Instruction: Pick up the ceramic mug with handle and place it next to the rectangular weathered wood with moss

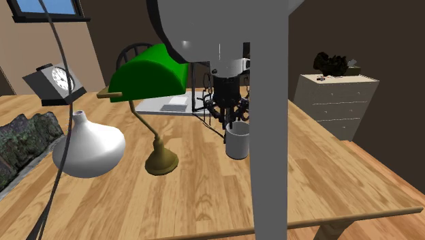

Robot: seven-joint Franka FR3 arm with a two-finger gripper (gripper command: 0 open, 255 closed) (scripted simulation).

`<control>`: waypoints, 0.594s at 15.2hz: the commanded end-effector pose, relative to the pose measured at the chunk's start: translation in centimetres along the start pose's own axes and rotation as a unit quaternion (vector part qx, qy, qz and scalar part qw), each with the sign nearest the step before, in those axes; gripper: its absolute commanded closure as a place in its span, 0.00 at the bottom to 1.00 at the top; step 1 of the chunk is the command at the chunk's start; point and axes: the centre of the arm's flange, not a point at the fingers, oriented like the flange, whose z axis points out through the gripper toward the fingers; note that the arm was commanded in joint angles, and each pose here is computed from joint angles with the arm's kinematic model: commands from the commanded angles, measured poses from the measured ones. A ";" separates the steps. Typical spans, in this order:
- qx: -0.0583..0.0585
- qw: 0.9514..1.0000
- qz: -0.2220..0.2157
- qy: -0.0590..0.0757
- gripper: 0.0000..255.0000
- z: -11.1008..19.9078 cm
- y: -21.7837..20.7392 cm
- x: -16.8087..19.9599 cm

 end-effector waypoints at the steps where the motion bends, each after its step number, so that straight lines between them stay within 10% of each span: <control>1: 0.001 0.999 -0.011 -0.050 1.00 4.8 -0.5 0.5; 9: 0.001 0.999 -0.011 -0.049 1.00 3.5 0.2 0.9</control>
